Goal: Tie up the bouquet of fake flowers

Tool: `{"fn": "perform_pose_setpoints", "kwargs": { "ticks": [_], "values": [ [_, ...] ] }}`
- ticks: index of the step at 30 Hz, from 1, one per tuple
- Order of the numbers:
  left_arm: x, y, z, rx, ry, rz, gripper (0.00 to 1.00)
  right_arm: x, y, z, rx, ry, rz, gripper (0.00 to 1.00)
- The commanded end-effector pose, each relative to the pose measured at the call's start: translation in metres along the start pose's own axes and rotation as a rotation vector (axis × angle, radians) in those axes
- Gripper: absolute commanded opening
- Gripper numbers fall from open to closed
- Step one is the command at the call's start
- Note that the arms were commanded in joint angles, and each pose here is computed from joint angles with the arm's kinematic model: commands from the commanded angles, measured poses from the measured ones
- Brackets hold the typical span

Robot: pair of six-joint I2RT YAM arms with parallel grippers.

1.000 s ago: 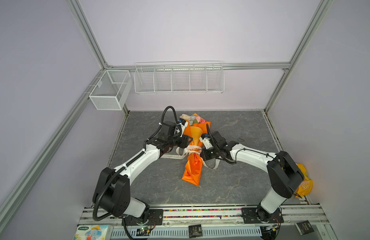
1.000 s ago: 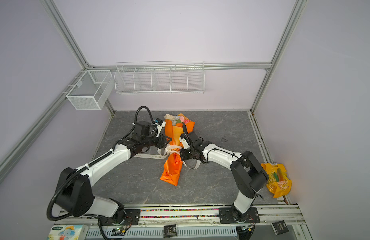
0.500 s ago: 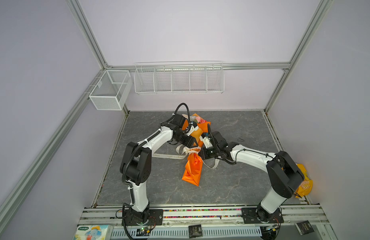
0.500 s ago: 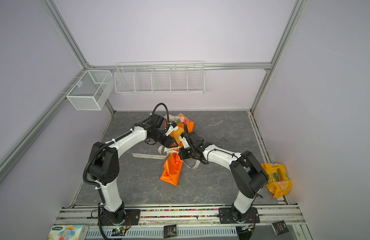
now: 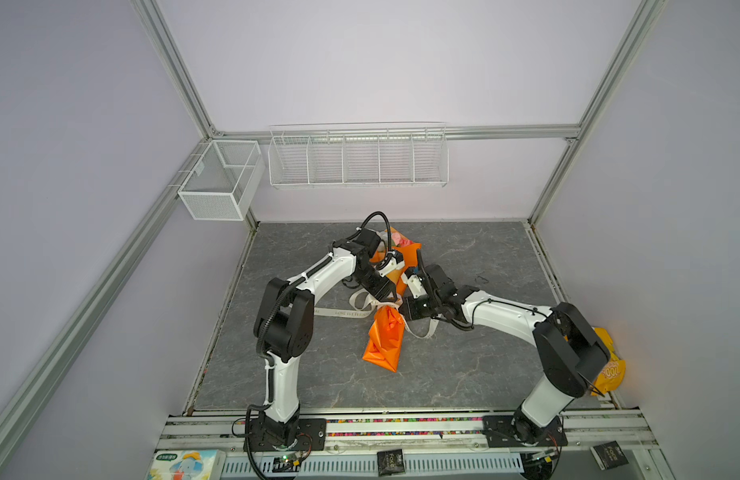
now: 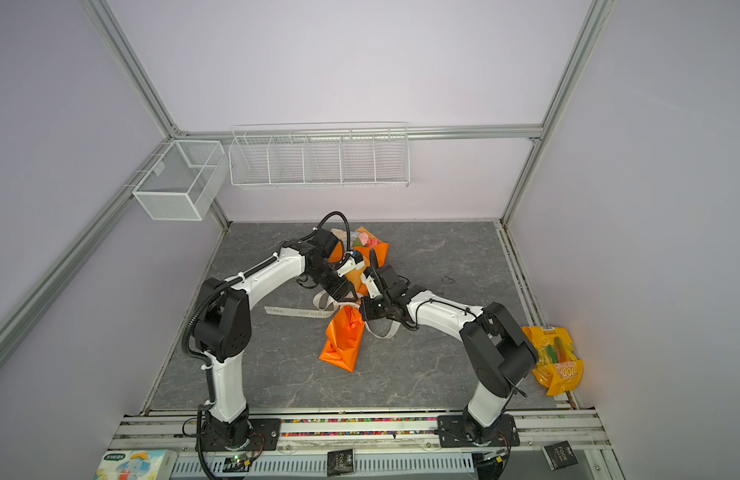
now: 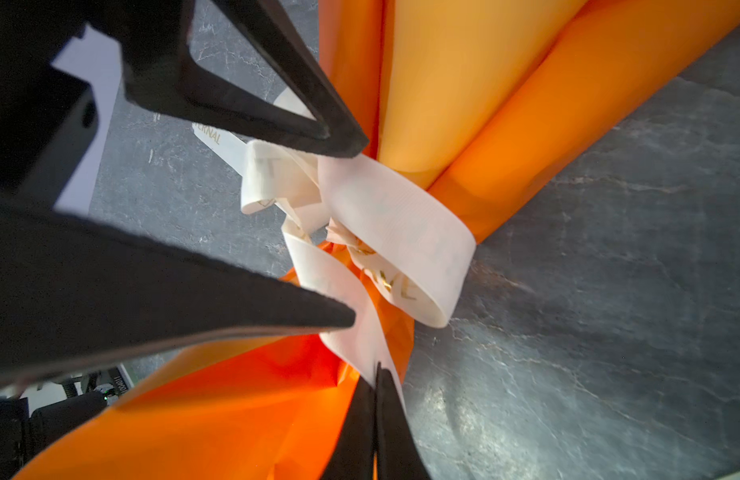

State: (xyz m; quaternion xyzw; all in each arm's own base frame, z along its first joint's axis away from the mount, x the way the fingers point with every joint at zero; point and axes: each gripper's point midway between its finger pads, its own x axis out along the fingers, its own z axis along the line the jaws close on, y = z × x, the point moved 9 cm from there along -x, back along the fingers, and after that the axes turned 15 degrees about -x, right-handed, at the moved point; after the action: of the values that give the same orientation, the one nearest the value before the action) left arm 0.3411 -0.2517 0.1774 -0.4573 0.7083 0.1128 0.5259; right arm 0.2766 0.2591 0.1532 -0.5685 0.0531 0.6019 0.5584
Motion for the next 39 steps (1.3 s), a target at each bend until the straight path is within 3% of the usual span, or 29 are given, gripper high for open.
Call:
{"fn": "perform_pose_setpoints", "kwargs": {
  "ticks": [1, 12, 16, 20, 24, 26, 35, 39],
  "values": [
    [0.002, 0.002, 0.002, 0.021, -0.016, 0.042, 0.62, -0.008, -0.002, 0.000, 0.010, 0.004, -0.035, 0.07],
    [0.011, -0.004, 0.004, 0.031, -0.044, 0.059, 0.60, -0.007, -0.003, 0.001, 0.005, -0.018, -0.041, 0.07],
    [0.014, -0.006, 0.005, 0.029, -0.073, 0.086, 0.47, -0.007, -0.003, 0.001, 0.009, -0.021, -0.045, 0.07],
    [0.009, -0.010, 0.002, 0.048, -0.097, 0.033, 0.41, -0.006, -0.002, 0.001, 0.011, -0.022, -0.043, 0.07],
    [0.001, -0.015, -0.003, 0.063, -0.094, -0.016, 0.22, -0.007, 0.000, 0.000, 0.011, -0.018, -0.044, 0.07],
    [-0.003, -0.017, -0.005, 0.066, -0.092, -0.037, 0.18, -0.007, 0.000, 0.000, 0.013, -0.018, -0.043, 0.07],
    [-0.015, -0.013, -0.020, 0.034, 0.018, -0.019, 0.17, -0.006, -0.005, -0.005, 0.108, -0.042, -0.104, 0.07],
    [-0.016, -0.008, -0.021, -0.024, 0.045, 0.008, 0.17, -0.006, -0.013, -0.004, 0.182, -0.152, -0.211, 0.07]
  ]
}}
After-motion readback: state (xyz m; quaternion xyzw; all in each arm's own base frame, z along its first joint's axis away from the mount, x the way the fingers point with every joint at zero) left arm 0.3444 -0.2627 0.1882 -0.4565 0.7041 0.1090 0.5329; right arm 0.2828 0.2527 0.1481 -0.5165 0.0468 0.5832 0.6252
